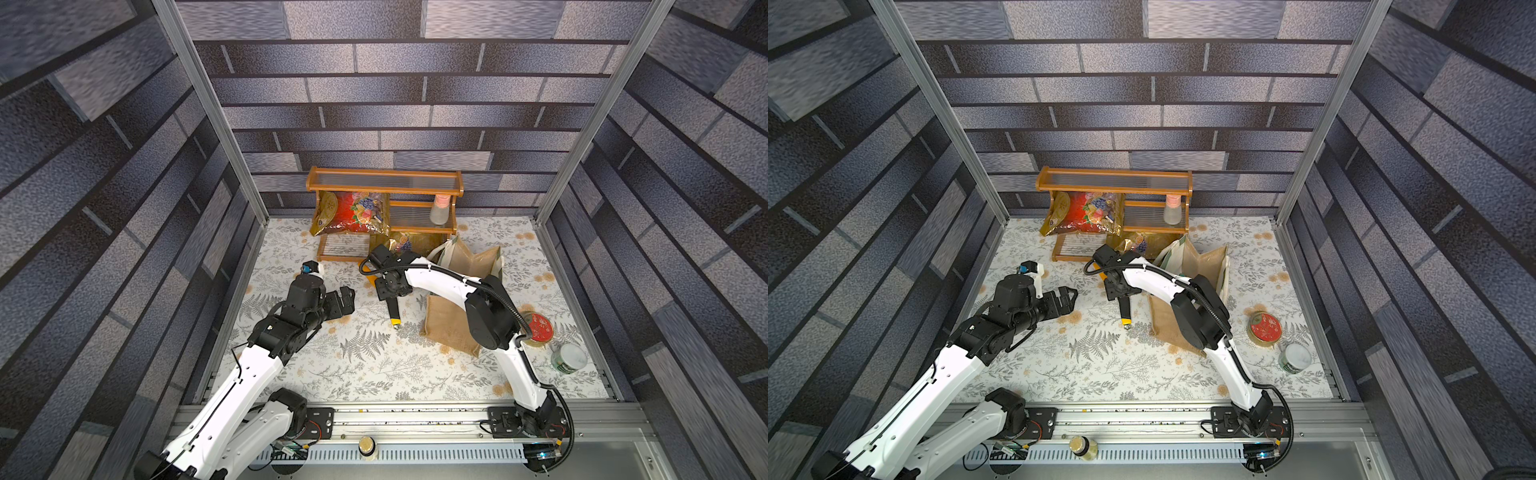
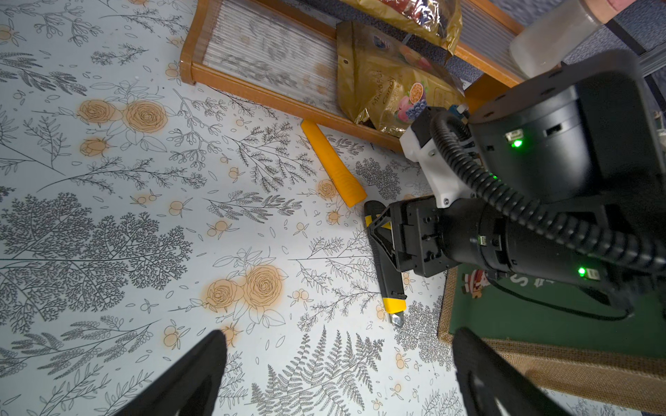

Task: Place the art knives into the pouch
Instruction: Pick up the utility knife at the center of the board.

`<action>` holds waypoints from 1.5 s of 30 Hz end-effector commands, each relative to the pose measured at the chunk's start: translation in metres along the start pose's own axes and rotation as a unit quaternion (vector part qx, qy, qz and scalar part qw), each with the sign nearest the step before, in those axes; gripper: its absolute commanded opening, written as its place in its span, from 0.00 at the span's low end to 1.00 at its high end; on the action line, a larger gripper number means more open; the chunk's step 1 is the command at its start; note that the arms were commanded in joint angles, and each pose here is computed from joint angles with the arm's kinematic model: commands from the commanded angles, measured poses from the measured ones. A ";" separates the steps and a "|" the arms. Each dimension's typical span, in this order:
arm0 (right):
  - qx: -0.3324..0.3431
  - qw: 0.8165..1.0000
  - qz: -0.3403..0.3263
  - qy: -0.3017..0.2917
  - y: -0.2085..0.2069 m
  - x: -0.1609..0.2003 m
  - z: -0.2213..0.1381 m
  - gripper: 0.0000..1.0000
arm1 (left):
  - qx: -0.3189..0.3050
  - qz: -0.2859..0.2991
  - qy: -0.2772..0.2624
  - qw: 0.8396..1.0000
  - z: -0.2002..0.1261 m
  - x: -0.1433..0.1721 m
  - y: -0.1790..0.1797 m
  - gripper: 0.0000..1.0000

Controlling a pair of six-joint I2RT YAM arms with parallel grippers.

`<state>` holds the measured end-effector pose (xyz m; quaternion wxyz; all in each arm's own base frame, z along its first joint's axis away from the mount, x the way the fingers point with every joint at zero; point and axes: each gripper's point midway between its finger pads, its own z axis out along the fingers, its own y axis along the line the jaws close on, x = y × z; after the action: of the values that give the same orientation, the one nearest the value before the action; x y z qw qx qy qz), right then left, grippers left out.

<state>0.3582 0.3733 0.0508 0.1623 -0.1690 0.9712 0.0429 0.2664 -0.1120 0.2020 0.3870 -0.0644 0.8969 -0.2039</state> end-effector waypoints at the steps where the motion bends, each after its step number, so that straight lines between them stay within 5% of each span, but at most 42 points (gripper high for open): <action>1: 0.006 1.000 -0.002 0.006 0.002 0.002 0.011 0.64 | 0.006 0.009 0.002 1.000 0.004 0.000 -0.001 1.00; 28: 0.048 0.998 0.004 0.034 -0.012 0.022 0.035 0.36 | 0.004 -0.001 0.011 1.000 0.011 0.001 0.007 1.00; 45: -0.047 0.996 0.045 -0.067 0.007 -0.023 -0.080 0.31 | 0.039 -0.010 0.010 0.999 0.012 -0.003 -0.006 1.00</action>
<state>0.3568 0.3729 0.0902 0.1892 -0.1394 0.9692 0.0742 0.2747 -0.1170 0.1985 0.3774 -0.0611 0.8946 -0.2311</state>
